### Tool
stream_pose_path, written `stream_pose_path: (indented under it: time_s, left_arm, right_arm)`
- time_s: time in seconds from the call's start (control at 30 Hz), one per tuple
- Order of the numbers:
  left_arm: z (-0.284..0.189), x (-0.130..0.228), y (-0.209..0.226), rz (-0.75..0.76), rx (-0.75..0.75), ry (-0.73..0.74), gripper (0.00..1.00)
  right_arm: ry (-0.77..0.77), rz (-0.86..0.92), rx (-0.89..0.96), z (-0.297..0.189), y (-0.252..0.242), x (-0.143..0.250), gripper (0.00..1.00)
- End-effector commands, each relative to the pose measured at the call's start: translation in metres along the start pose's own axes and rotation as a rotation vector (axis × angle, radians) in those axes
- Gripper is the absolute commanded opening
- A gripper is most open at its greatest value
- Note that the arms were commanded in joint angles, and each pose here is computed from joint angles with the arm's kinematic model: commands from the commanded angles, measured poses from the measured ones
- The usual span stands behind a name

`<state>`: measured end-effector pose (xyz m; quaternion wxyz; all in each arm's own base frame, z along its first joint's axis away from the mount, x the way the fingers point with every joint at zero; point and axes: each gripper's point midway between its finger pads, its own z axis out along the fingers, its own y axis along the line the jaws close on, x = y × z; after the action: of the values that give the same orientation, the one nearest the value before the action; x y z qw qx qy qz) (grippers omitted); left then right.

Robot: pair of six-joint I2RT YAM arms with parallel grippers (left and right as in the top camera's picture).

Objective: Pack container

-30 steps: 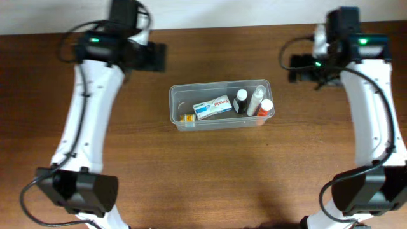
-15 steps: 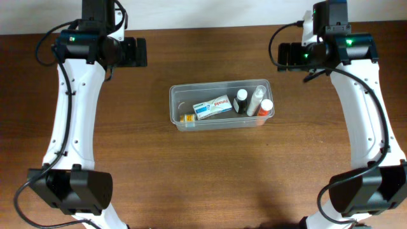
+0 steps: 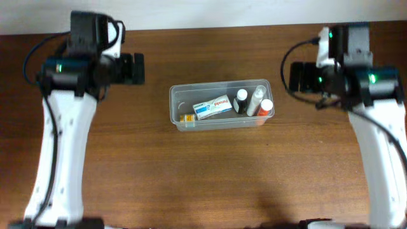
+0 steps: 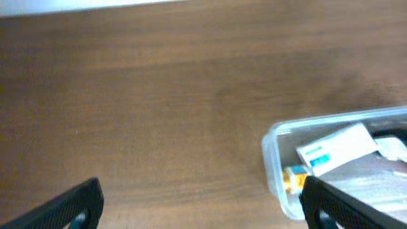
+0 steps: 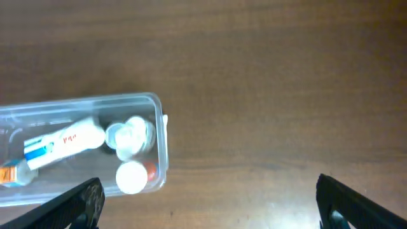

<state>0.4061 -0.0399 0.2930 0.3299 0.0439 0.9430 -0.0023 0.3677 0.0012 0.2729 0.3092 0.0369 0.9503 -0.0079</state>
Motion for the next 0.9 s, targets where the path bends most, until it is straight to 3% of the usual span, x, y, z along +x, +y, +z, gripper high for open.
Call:
stream_pose_path:
  time_s: [0.0, 0.33, 0.57, 0.87]
  left_arm:
    - [-0.017, 0.027, -0.013, 0.048, 0.028, -0.044, 1.00]
    - [-0.034, 0.133, -0.017, 0.069, 0.037, -0.271, 0.99]
    - [-0.028, 0.175, -0.004, 0.060, -0.023, -0.282, 0.99]
    - [-0.022, 0.195, -0.003, 0.069, -0.025, -0.195, 0.99]
  right_arm:
    - [0.005, 0.020, 0.021, 0.002, -0.006, 0.035, 0.98]
    - [-0.106, 0.115, 0.001, 0.011, -0.014, 0.134, 0.98]
    - [-0.132, 0.119, 0.045, 0.008, -0.024, 0.153, 0.98]
    - [-0.090, 0.115, 0.051, 0.018, -0.023, 0.157, 0.98]
